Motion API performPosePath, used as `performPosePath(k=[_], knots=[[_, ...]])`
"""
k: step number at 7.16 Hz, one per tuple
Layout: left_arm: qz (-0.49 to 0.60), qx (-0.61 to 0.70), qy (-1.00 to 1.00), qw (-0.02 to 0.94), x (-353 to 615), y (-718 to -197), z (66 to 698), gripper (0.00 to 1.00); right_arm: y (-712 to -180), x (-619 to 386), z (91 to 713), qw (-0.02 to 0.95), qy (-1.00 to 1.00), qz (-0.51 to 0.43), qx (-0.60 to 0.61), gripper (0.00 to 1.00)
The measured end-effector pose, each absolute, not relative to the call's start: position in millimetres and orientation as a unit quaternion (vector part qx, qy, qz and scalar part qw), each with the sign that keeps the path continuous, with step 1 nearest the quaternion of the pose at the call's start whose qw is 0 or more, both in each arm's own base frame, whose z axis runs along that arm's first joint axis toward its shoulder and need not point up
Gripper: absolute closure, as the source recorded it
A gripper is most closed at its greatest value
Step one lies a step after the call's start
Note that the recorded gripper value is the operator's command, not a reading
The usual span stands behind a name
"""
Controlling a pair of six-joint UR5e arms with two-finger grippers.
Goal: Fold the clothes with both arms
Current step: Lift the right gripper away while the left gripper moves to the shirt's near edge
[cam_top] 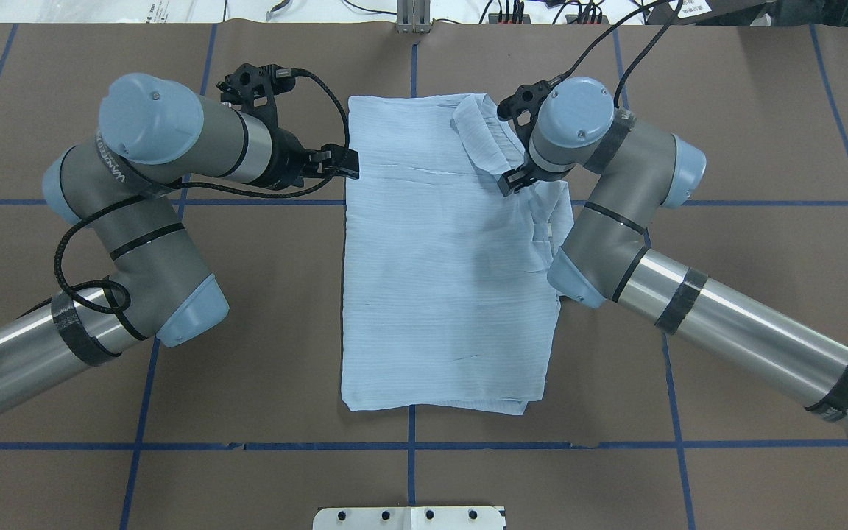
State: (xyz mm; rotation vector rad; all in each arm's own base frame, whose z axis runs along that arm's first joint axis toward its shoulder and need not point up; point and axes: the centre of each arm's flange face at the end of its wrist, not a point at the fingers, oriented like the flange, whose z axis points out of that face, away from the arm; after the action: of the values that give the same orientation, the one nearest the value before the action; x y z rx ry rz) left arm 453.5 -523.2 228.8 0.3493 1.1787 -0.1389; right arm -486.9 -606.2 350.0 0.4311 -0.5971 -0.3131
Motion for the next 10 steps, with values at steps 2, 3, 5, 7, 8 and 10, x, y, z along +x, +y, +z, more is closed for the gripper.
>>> performPosePath(k=[2,3,5,7,8,10], knots=[[-0.071,0.16,0.555,0.813,454.0,-523.5,225.5,0.0,-635.1,-436.6,368.7,0.922,-0.291,-0.156,0.202,0.0],[-0.073,0.158,0.556,0.813,454.0,-523.5,224.4,0.0,-642.3,-422.0,370.6,0.92,-0.298,-0.156,0.198,0.0],[-0.077,0.155,0.557,0.812,453.4,-522.9,222.9,0.0,-645.5,-409.8,361.5,0.914,-0.32,-0.158,0.193,0.0],[-0.093,0.132,0.564,0.81,458.3,-508.3,218.5,0.0,-626.7,-391.2,352.0,0.903,-0.354,-0.158,0.187,0.0],[-0.094,0.111,0.562,0.814,466.0,-486.8,214.8,0.0,-603.7,-375.0,354.7,0.898,-0.374,-0.149,0.179,0.0],[-0.11,0.051,0.55,0.827,483.3,-426.9,213.4,0.0,-542.7,-334.9,366.5,0.89,-0.421,-0.11,0.139,0.0]])
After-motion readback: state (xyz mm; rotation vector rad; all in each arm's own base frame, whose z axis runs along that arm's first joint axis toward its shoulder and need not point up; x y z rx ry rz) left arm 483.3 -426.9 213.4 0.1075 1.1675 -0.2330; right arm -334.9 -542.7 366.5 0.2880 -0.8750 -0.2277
